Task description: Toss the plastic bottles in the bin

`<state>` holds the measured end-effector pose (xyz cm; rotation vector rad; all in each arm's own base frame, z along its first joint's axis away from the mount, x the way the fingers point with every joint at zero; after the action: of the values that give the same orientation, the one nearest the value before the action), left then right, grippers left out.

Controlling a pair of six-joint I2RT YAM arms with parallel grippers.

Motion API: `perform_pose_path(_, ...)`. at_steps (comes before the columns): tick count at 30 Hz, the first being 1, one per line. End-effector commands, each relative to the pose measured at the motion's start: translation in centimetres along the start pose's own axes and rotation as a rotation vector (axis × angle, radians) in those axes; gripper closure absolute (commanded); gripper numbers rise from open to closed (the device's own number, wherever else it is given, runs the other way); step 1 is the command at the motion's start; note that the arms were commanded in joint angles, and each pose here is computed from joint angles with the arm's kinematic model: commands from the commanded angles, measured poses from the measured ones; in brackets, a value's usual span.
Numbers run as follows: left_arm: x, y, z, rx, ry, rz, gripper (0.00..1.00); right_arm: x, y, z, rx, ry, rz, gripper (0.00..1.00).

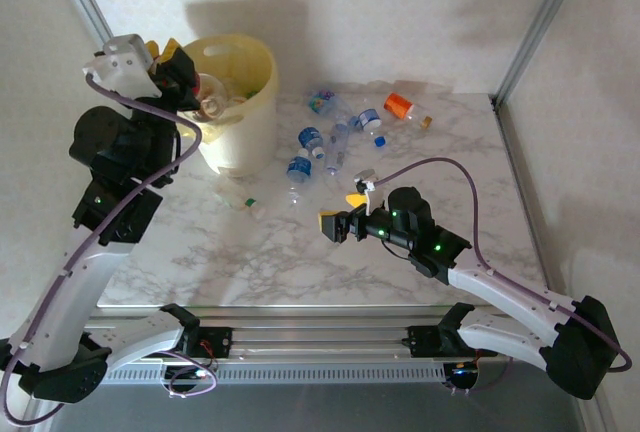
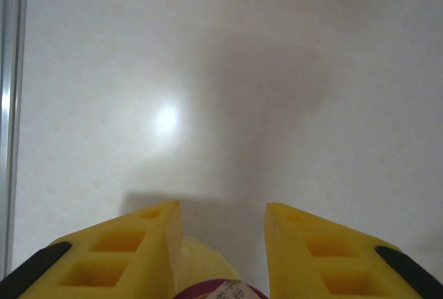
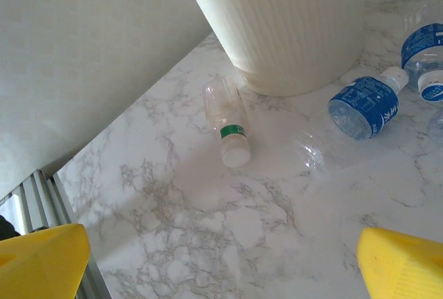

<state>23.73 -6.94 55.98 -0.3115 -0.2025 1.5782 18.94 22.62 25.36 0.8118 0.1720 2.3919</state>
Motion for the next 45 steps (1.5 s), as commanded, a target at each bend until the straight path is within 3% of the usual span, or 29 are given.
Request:
perform_pose_path(1, 0.6, -0.1, 1.1, -0.068, -0.019, 0.036, 0.94, -0.1, -0.1, -0.2, -0.004, -0.007, -0.011, 0.01)
perform_pose_path(14, 1.1, -4.0, -0.2, -0.068, -0.021, 0.02, 0.93, -0.2, 0.1, -0.5, 0.001, 0.001, -0.01, 0.01)
perform_pose_path(26, 1.4, -10.8, -5.2, 0.042, -0.015, -0.013, 0.89, -0.5, 0.7, -1.0, 0.002, 0.013, -0.024, 0.01)
perform_pose_path(27, 1.3, -11.5, -5.8, 0.062, -0.018, -0.016, 0.84, -0.5, 0.7, -1.0, 0.003, 0.012, -0.024, 0.01)
perform_pose_path(28, 1.4, -12.5, -6.8, 0.096, -0.021, -0.013, 0.72, -0.5, 0.7, -1.0, 0.001, 0.013, -0.024, 0.01)
perform_pose_path(32, 2.5, -17.0, -11.6, 0.297, -0.019, 0.041, 0.15, -0.5, 0.7, -1.1, 0.004, 0.009, -0.017, 0.01)
perform_pose_path(34, 2.8, -18.3, -12.9, 0.362, -0.013, 0.072, 0.01, -0.4, 0.8, -1.1, 0.006, 0.007, -0.013, 0.01)
perform_pose_path(37, 2.7, -18.7, -13.0, 0.39, 0.021, 0.07, 0.0, -0.4, 0.9, -1.2, 0.008, 0.005, -0.011, 0.01)
perform_pose_path(42, 2.7, -16.1, -9.6, 0.348, 0.08, 0.049, 0.0, -0.5, 1.0, -1.3, -0.001, 0.001, -0.014, 0.01)
perform_pose_path(45, 3.1, -14.9, -9.5, 0.373, 0.072, 0.062, 0.0, -0.5, 0.6, -1.3, 0.006, -0.004, -0.004, 0.01)
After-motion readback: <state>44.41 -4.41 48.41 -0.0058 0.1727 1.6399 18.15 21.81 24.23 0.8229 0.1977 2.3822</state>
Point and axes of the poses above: each hand's point on the last joint's axis, 136 mm out from that joint toward the fingers, its own y axis back along the fingers, its own x axis along the line the jaws close on, z = x × y, the point moved 7 cm from there along y, back along the fingers, and after that the axes turned 8 degrees about -y, right-handed, at the moved point
